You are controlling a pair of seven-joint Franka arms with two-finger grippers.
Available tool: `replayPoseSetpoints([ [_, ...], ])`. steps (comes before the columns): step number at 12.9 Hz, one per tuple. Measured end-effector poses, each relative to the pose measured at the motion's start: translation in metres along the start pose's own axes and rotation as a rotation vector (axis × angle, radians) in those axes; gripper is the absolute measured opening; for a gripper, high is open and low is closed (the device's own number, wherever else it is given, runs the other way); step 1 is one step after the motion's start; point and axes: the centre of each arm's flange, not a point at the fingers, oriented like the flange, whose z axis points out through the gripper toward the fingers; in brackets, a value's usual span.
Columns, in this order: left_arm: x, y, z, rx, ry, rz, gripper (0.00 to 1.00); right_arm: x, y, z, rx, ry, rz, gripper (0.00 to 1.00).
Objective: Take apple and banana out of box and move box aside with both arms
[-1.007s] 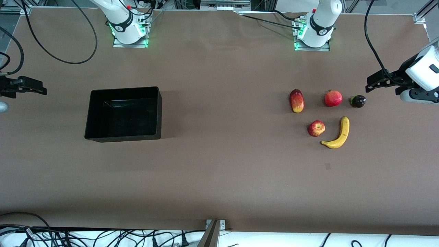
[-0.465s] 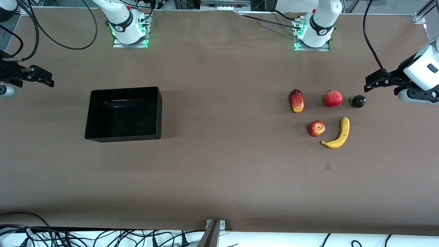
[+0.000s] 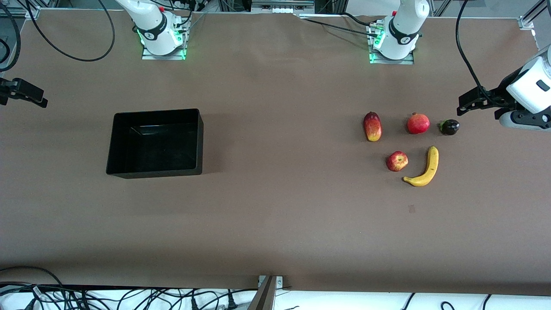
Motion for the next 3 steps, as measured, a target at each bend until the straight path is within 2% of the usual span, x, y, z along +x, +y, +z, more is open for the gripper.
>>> replayPoseSetpoints([
  [3,0.0000,0.0000,0.0000,0.000,0.000,0.000,1.00,0.0008,-0.0153,0.0007,-0.001,-0.004,-0.027,1.00],
])
